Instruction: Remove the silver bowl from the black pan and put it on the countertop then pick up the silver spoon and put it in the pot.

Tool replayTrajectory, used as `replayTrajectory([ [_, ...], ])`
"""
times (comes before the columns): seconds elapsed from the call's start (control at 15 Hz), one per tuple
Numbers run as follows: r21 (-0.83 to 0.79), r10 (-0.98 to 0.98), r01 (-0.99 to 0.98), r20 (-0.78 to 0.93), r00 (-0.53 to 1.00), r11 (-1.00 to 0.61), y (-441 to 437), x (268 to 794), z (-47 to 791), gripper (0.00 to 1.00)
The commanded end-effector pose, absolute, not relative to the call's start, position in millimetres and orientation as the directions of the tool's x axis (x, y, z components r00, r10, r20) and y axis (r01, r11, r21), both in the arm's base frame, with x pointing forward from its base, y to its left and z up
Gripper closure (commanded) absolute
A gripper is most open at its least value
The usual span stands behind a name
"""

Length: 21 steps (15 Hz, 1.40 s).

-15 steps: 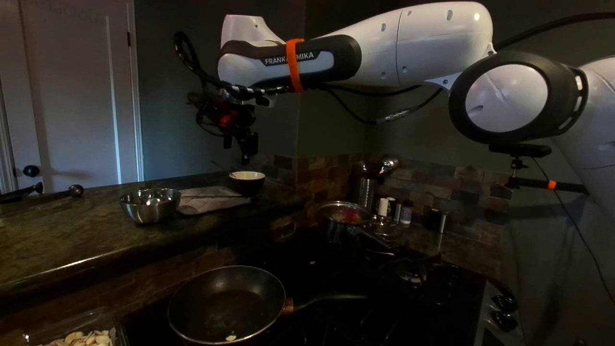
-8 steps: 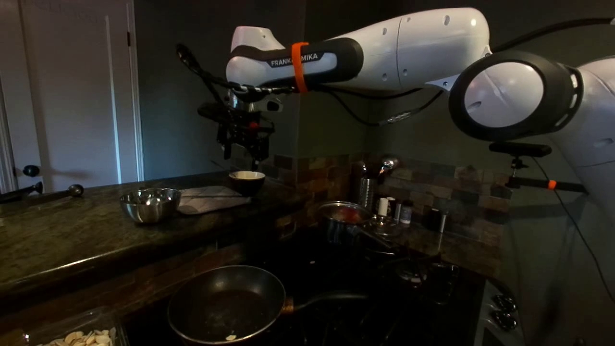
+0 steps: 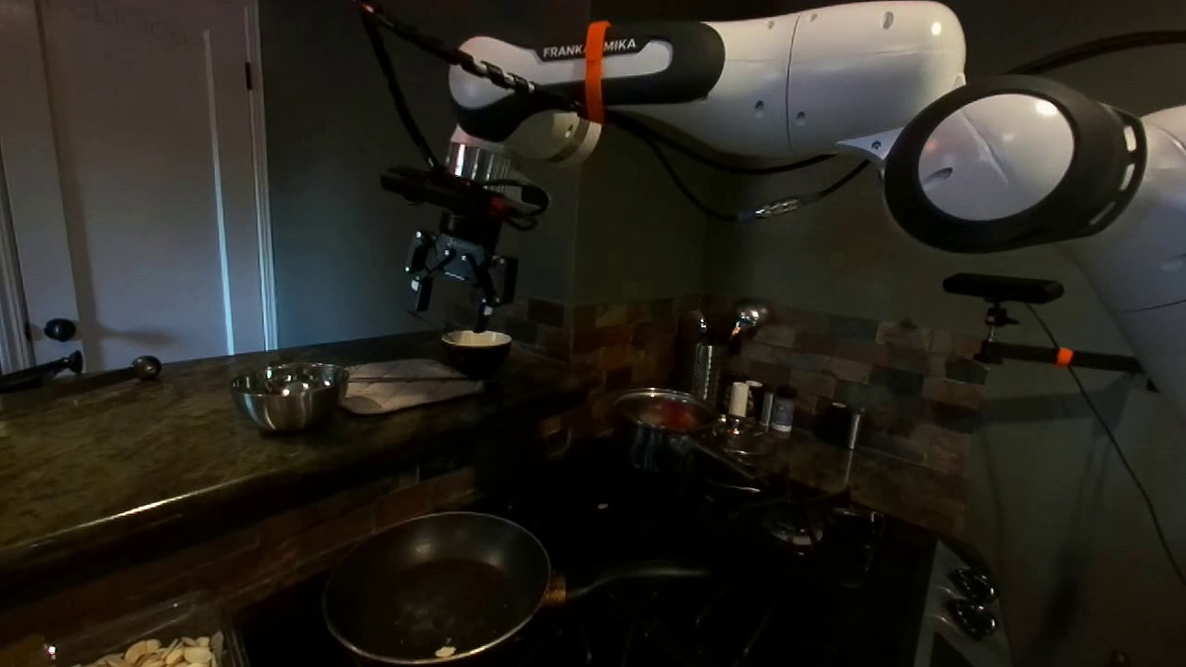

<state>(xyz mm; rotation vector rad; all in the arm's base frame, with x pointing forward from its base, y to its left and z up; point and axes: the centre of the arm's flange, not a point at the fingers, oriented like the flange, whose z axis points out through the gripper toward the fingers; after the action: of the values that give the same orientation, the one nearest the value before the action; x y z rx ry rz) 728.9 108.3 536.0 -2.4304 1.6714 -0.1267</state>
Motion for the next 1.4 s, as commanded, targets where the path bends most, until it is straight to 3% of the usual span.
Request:
replayTrajectory([
  [0.0, -0.151, -0.959, -0.968, -0.171, 0.225, -0.200, 124, 717, 538, 0.00],
  [0.33, -0.162, -0.967, -0.970, -0.152, 0.206, -0.182, 122, 722, 537, 0.00],
  [0.4, -0.180, -0.991, -0.983, -0.120, 0.066, -0.044, 127, 727, 535, 0.00],
  [1.33, -0.328, -0.830, -0.779, -0.031, -0.557, 0.535, 123, 811, 473, 0.02],
])
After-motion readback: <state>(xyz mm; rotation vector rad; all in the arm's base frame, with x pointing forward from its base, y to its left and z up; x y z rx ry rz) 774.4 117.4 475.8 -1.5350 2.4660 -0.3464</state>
